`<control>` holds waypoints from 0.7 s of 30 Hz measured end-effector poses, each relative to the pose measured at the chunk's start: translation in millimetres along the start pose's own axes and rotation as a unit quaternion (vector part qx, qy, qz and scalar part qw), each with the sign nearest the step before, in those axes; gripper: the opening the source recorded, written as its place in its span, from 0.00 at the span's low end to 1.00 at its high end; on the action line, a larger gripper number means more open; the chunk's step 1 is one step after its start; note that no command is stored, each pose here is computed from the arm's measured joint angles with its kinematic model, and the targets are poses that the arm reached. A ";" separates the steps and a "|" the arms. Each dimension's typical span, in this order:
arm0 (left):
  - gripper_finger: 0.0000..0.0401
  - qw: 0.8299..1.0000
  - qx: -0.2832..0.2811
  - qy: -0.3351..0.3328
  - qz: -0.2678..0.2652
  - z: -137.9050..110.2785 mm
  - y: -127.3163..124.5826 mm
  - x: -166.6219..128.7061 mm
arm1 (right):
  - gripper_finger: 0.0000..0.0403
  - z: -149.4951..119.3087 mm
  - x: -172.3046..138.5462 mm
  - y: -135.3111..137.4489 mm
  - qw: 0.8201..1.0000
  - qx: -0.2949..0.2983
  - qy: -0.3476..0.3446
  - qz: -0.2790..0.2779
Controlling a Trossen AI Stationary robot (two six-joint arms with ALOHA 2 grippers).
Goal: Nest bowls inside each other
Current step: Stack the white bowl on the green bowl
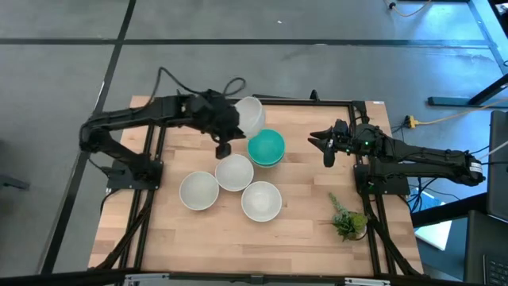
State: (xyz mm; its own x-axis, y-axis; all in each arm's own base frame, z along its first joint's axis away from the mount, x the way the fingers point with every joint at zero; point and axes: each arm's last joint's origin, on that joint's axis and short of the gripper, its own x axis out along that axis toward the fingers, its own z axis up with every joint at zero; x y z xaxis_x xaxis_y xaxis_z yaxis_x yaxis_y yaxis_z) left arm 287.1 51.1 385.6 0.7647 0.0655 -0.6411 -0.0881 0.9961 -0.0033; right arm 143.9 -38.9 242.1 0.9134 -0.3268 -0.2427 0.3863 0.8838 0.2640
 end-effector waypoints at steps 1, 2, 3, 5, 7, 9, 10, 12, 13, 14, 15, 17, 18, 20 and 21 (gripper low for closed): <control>0.00 1.000 0.002 0.010 -0.002 3.0 -1.5 5.2 | 0.32 0.0 0.0 0.1 1.000 0.005 0.000 0.000; 0.00 1.000 0.003 0.021 -0.005 5.6 -2.3 10.9 | 0.32 0.0 0.0 0.1 1.000 0.007 0.000 0.001; 0.00 1.000 0.005 0.029 -0.005 8.5 -3.2 15.7 | 0.32 0.0 -0.1 0.1 1.000 0.007 0.000 0.001; 0.00 0.999 0.007 0.038 -0.004 15.2 -3.9 26.3 | 0.32 0.0 0.0 0.1 1.000 0.007 0.000 0.001; 0.00 0.999 0.008 0.049 -0.001 19.8 -4.1 39.6 | 0.32 -0.1 0.0 0.1 1.000 0.009 0.000 0.000; 0.00 0.997 0.009 0.073 0.004 21.5 -4.8 54.8 | 0.32 -0.1 0.0 0.1 1.000 0.015 0.000 0.001; 0.00 0.996 0.010 0.083 0.007 22.0 -5.2 61.6 | 0.32 -0.1 0.0 0.1 1.000 0.019 0.001 0.001; 0.00 0.994 0.013 0.106 0.008 21.7 -6.9 74.9 | 0.32 0.0 -0.1 0.1 1.000 0.019 0.000 0.001; 0.00 0.993 0.014 0.116 0.007 21.1 -8.1 81.3 | 0.32 -0.1 0.0 0.1 1.000 0.019 0.001 0.001; 0.00 0.992 0.015 0.125 0.004 20.4 -9.6 87.9 | 0.32 -0.1 0.0 0.1 1.000 0.019 0.001 0.001; 0.00 0.991 0.018 0.134 0.002 18.9 -11.7 95.0 | 0.32 -0.1 -0.1 0.1 1.000 0.019 0.001 0.001; 0.00 0.989 0.022 0.148 -0.003 15.4 -16.6 106.8 | 0.32 -0.1 0.0 0.1 1.000 0.018 0.001 0.001; 0.00 0.988 0.025 0.154 -0.004 13.9 -19.3 111.8 | 0.32 -0.1 0.0 0.1 1.000 0.018 0.001 0.001; 0.00 0.986 0.032 0.164 -0.002 11.1 -24.3 121.0 | 0.32 -0.1 0.0 0.1 1.000 0.018 0.001 0.001; 0.00 0.985 0.036 0.170 0.002 9.3 -26.8 124.6 | 0.32 -0.2 0.0 0.1 1.000 0.018 0.001 0.001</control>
State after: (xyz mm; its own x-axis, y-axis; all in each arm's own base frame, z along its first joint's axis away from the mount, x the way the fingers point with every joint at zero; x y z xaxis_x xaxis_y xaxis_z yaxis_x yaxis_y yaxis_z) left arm 390.7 33.1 312.9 0.5045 0.0587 -0.8614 -0.0368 0.9982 0.0464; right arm 143.9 -38.8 242.0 0.9141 -0.3239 -0.2442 0.3885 0.8720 0.2978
